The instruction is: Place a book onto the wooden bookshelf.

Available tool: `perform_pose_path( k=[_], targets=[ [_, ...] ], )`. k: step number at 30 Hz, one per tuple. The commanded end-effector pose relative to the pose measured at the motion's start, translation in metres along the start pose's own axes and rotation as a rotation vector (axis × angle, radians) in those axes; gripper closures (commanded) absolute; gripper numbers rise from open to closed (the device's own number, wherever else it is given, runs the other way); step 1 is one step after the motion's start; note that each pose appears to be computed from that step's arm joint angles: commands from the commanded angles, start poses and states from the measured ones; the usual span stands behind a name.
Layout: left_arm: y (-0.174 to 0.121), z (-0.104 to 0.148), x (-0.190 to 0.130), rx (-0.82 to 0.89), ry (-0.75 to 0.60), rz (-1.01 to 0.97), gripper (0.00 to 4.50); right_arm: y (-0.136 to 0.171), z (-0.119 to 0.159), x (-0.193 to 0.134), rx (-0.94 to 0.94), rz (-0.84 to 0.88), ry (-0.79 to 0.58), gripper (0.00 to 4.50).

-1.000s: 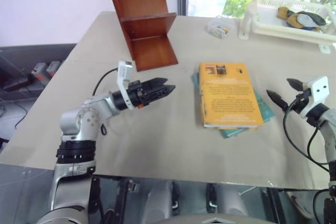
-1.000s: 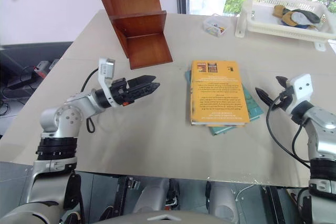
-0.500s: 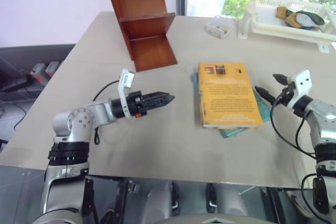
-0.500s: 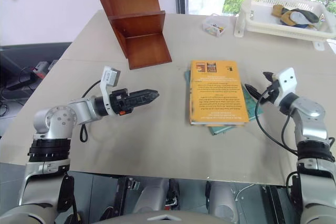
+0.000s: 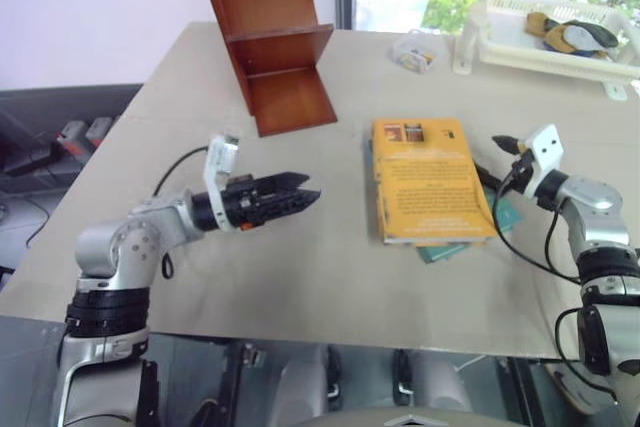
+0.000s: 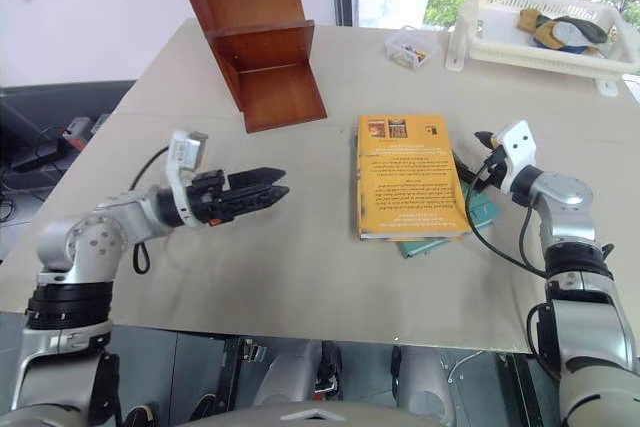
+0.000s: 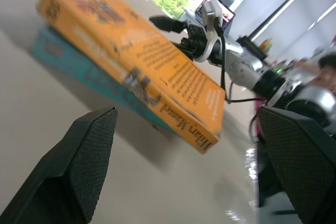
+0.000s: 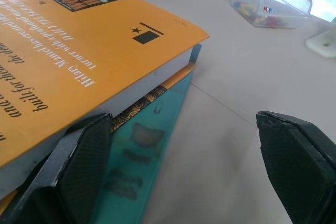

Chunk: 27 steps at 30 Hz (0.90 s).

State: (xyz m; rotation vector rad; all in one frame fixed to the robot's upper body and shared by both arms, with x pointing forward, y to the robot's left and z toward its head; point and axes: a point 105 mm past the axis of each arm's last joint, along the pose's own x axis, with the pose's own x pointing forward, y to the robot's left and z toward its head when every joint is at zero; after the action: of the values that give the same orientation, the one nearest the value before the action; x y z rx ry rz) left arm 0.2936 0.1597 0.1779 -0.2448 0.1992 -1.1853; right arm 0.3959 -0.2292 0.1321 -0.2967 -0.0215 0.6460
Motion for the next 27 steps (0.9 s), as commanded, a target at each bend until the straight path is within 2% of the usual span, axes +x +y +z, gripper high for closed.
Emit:
perform_pose_path(
  k=[1,19,27],
  targets=[
    [-0.005,0.015,-0.009,0.144,-0.010,-0.011,0.01,0.000,0.017,0.008,-0.043,0.020,-0.049,0.00],
    [-0.007,0.007,-0.013,0.157,-0.009,-0.008,0.01,0.014,0.022,0.033,-0.056,0.080,-0.059,0.00],
    [-0.005,0.004,-0.011,0.095,-0.026,0.004,0.01,-0.004,0.023,0.022,-0.081,0.017,-0.045,0.00]
  ],
)
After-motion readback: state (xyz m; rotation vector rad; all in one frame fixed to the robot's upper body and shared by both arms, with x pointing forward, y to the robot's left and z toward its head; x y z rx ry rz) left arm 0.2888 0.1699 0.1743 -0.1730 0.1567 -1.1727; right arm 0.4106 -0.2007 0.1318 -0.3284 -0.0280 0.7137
